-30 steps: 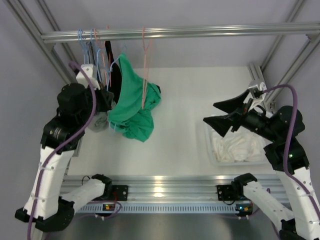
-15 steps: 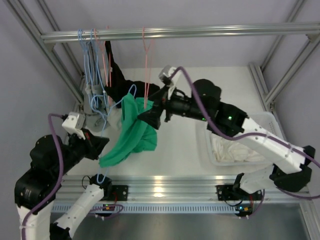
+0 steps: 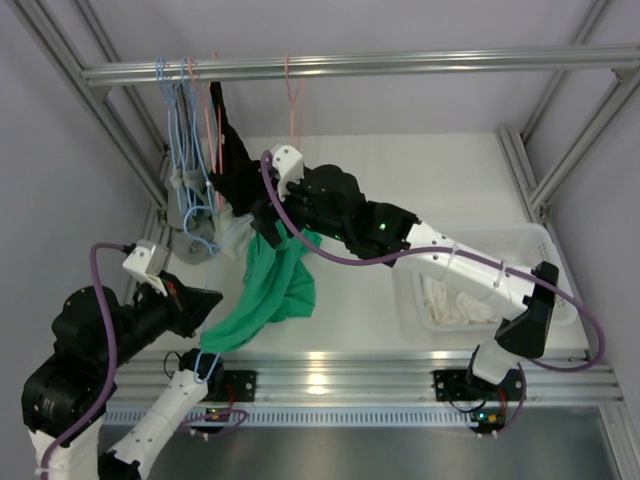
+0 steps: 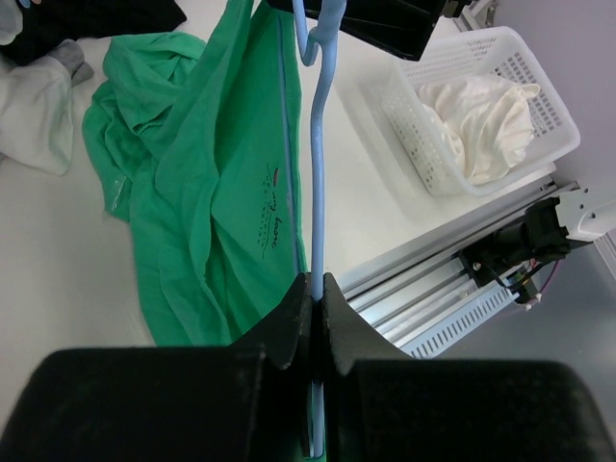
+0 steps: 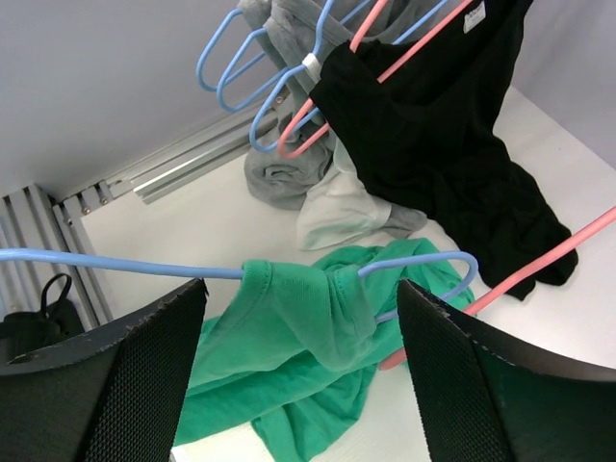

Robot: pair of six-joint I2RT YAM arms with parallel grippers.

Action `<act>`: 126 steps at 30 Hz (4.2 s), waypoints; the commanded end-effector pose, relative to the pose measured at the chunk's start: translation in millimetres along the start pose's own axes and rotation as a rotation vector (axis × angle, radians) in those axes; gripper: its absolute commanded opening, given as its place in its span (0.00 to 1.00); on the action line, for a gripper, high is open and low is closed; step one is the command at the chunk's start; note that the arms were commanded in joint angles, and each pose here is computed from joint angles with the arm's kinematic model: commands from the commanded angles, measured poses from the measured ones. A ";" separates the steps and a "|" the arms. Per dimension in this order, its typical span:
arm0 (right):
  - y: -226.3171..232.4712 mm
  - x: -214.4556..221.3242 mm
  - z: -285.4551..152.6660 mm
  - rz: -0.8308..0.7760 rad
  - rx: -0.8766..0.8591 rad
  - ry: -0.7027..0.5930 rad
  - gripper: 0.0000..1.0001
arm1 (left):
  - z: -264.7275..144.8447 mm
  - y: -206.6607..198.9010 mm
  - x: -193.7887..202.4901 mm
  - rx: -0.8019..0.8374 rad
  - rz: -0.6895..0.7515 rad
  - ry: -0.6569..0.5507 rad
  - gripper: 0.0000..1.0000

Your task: Remove the tank top from the hanger

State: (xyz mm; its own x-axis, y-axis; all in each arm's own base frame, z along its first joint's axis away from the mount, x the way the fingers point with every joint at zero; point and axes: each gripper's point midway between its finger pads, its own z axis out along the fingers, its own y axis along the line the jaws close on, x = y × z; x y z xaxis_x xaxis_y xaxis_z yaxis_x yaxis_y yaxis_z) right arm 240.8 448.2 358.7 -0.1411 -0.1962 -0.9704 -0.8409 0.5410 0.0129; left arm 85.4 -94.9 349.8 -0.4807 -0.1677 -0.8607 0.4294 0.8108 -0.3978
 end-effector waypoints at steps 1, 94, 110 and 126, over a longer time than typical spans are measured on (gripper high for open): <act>3.7 -27.8 -10.7 -0.017 0.007 -0.069 0.77 | -1.0 -2.3 -5.3 0.004 -0.009 -0.019 0.00; 55.1 88.6 -109.3 0.185 -0.127 -0.111 0.00 | 36.2 -47.4 -237.9 0.254 0.204 -1.008 0.00; 23.8 178.9 -87.0 0.121 0.073 0.067 0.00 | 55.0 38.8 -184.4 -0.220 0.046 -0.667 0.00; 18.6 216.6 -39.5 0.146 0.133 0.134 0.93 | 80.4 40.6 -119.6 -0.193 -0.013 -0.333 0.00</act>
State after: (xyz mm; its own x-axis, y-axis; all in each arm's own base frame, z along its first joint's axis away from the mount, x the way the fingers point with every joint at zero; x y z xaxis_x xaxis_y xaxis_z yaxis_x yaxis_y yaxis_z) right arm 160.9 371.0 121.1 -0.3594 -0.3434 -0.8677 -0.7541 0.6545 0.0533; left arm 243.3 -83.4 412.9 -0.1469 -0.3181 -0.9366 0.2271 0.9108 -0.3449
